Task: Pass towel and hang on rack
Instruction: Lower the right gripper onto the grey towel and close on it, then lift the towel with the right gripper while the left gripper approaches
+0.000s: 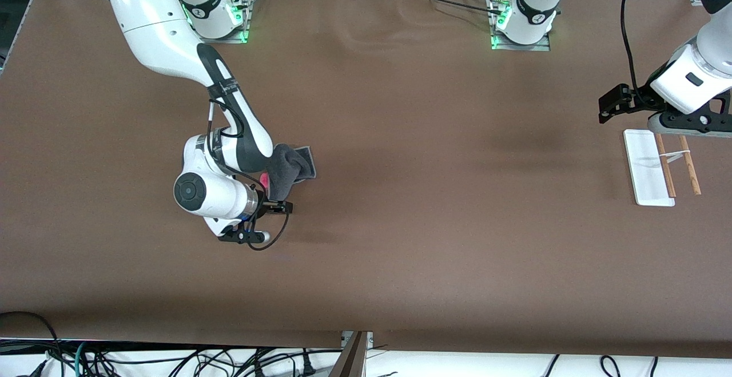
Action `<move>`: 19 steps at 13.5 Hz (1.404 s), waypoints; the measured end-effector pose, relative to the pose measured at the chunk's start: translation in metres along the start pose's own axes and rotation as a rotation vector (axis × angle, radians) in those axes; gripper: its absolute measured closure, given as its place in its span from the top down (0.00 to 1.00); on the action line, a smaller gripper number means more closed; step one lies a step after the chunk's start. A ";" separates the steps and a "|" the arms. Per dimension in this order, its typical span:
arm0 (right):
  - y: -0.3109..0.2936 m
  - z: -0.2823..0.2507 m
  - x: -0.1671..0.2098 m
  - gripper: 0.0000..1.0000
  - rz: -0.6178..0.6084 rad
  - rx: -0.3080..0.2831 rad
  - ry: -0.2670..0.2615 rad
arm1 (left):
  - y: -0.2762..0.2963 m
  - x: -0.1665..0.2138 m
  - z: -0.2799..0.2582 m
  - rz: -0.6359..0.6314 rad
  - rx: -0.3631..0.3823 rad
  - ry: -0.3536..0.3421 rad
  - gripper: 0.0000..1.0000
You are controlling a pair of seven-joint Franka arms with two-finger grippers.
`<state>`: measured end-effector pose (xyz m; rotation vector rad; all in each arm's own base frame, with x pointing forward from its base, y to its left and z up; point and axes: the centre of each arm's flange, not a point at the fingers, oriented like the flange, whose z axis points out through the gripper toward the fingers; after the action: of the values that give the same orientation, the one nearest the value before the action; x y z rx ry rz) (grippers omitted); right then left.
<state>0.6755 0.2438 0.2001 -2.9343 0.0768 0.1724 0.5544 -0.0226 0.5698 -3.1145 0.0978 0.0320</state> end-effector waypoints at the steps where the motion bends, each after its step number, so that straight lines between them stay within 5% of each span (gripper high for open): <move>1: 0.001 0.003 -0.001 0.58 0.001 -0.002 -0.006 | 0.000 0.000 0.000 0.000 0.000 0.000 1.00; 2: 0.001 0.005 -0.003 0.47 0.002 -0.003 -0.011 | 0.000 0.000 0.000 0.000 0.000 0.000 1.00; 4: 0.002 0.006 -0.003 0.40 0.003 -0.003 -0.012 | 0.000 0.000 0.000 0.000 0.000 0.000 1.00; 7: 0.002 0.005 -0.002 0.04 0.005 0.000 -0.011 | 0.000 0.000 0.000 0.000 0.000 0.000 1.00; 12: -0.005 -0.007 0.000 0.03 0.027 0.033 -0.005 | 0.003 0.000 0.000 0.005 0.001 0.000 1.00; 19: -0.092 -0.102 -0.025 0.03 0.245 0.267 -0.166 | 0.004 -0.001 0.001 0.008 0.001 -0.011 1.00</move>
<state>0.6674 0.3143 0.3210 -2.6255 0.4025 0.4074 0.5530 -0.0269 0.5689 -3.1129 0.1100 0.0493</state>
